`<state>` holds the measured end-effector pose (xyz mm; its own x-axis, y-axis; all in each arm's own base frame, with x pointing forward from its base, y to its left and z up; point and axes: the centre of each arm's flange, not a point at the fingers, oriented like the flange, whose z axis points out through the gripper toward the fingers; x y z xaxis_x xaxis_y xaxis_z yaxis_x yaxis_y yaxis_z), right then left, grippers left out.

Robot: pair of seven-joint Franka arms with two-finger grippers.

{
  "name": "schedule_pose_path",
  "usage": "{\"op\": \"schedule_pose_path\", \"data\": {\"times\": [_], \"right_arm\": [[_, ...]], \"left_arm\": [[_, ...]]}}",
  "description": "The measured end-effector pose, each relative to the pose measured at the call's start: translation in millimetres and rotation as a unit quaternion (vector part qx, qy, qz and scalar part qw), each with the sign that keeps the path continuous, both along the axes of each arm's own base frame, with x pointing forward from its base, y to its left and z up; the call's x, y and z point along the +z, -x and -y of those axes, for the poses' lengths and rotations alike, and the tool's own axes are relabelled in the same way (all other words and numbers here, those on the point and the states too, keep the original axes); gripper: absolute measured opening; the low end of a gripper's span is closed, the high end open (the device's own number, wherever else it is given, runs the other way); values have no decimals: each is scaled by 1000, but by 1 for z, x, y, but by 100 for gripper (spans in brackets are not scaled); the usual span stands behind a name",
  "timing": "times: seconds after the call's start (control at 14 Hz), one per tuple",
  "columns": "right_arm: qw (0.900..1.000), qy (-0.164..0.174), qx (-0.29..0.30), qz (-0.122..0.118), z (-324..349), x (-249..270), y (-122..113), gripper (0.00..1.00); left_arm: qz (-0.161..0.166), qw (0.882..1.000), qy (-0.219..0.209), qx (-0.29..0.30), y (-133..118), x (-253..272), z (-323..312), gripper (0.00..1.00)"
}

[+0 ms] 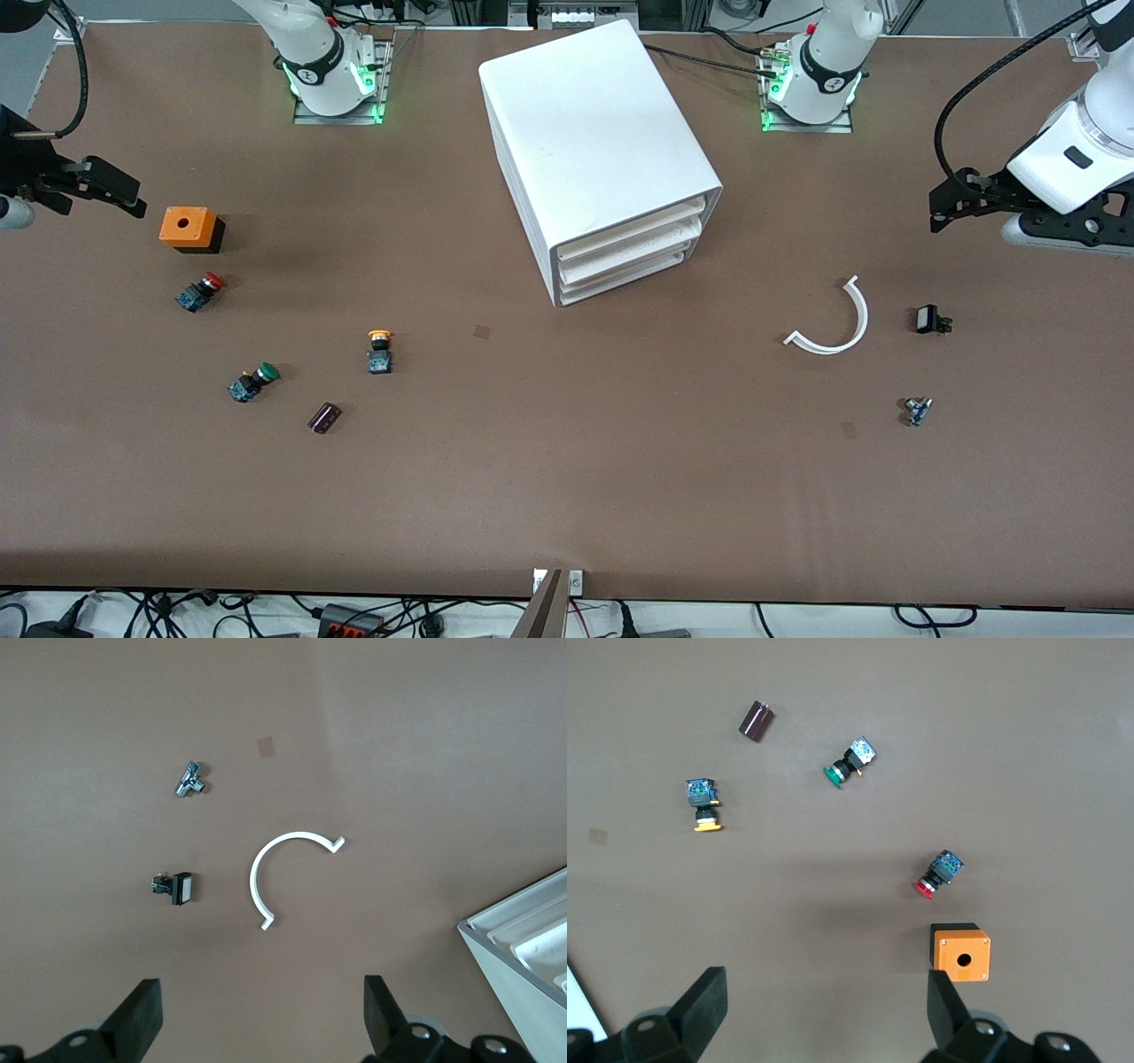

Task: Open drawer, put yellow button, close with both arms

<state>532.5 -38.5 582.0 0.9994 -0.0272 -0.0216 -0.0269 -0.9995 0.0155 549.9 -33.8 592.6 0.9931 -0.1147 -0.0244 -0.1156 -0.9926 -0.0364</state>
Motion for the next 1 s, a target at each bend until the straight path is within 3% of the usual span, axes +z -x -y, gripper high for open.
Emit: {"op": "schedule_pose_path", "data": {"times": [1.0], "right_arm": [[1000, 0, 0, -6, 0, -6, -2, 100]], "left_arm": [[0, 1000, 0, -1, 0, 0, 1, 100]]}}
